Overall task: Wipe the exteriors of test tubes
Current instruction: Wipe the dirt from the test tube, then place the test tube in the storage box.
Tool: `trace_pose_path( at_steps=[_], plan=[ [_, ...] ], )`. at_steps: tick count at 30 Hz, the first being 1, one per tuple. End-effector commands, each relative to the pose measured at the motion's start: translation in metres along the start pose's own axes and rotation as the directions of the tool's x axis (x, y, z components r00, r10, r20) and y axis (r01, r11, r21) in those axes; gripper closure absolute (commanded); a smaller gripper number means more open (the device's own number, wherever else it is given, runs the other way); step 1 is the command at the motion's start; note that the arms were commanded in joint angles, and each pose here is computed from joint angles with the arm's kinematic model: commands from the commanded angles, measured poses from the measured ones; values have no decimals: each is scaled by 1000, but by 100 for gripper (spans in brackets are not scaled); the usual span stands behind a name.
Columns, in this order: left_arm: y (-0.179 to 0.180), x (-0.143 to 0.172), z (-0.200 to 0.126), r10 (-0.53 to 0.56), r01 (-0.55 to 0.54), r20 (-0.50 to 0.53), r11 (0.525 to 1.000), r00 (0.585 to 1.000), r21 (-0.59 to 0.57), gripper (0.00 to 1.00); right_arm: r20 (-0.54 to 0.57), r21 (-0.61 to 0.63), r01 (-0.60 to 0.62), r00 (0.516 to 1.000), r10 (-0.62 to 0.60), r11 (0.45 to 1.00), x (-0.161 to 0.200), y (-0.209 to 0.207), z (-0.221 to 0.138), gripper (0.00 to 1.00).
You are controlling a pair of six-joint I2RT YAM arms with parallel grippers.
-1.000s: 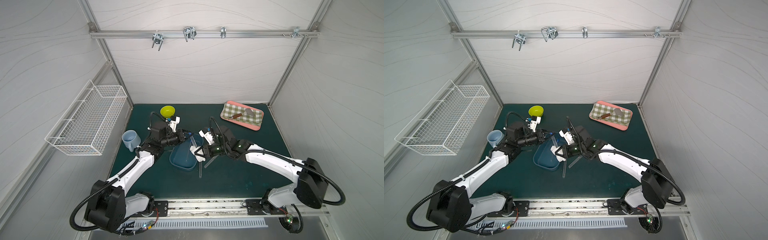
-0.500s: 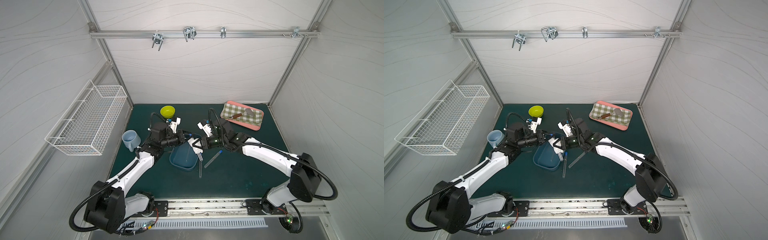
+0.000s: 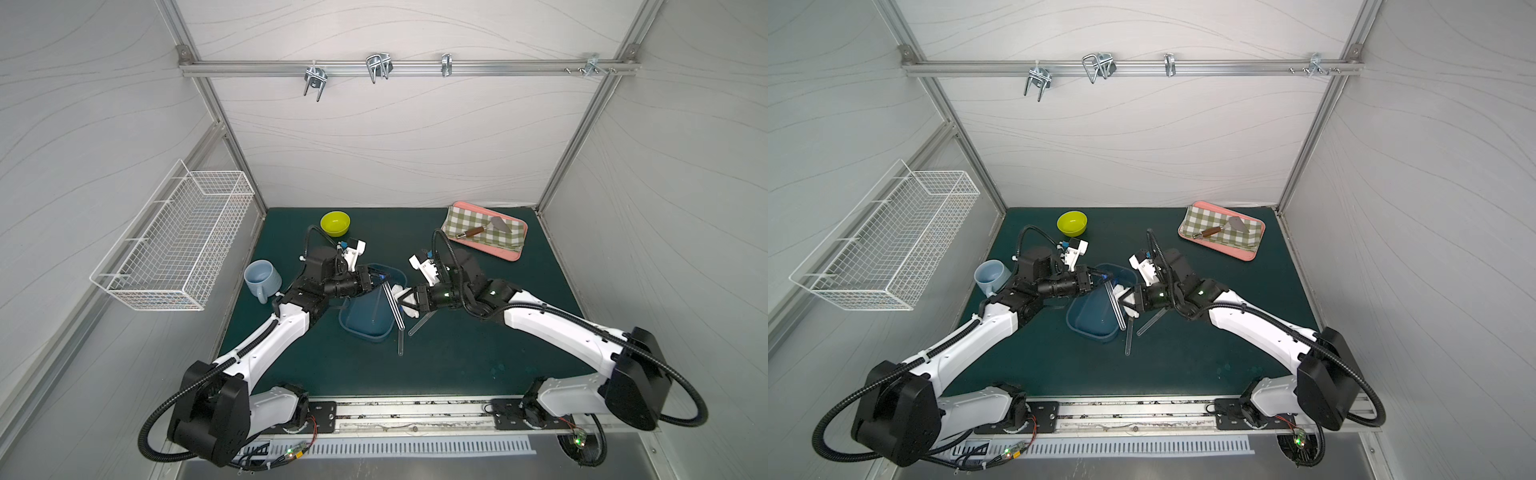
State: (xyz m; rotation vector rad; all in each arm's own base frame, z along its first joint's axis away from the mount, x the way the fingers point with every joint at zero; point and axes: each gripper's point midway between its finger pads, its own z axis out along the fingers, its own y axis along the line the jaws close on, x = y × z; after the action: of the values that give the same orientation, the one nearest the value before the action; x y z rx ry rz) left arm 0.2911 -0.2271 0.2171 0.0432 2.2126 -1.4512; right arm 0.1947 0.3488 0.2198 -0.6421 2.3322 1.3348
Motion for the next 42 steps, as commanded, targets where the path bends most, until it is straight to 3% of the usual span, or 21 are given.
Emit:
trace_pose_path(
  at_steps=[1,7,15,22,31,36,42],
  plan=[
    [-12,-13,-1,58,-59,24,998,998,16,95,8,21,-6,1000,6,1000,2,0,-9,82],
    [-11,-14,-1,82,-82,11,997,997,-6,95,17,37,-51,999,51,998,11,-10,-18,84],
    [4,-22,-4,189,-194,-46,969,981,-156,95,71,105,-126,990,118,987,26,-38,-45,84],
    [42,-31,1,282,-329,-183,886,942,-326,95,127,137,-174,979,157,975,37,-55,-70,84],
    [87,-46,7,310,-438,-328,770,893,-464,94,152,151,-197,973,174,969,46,-63,-83,84],
    [112,-50,14,291,-454,-368,731,883,-510,94,161,148,-193,972,168,970,46,-62,-86,84],
    [134,-55,28,262,-443,-380,719,887,-536,93,160,153,-194,972,170,969,48,-63,-88,84]
  ],
)
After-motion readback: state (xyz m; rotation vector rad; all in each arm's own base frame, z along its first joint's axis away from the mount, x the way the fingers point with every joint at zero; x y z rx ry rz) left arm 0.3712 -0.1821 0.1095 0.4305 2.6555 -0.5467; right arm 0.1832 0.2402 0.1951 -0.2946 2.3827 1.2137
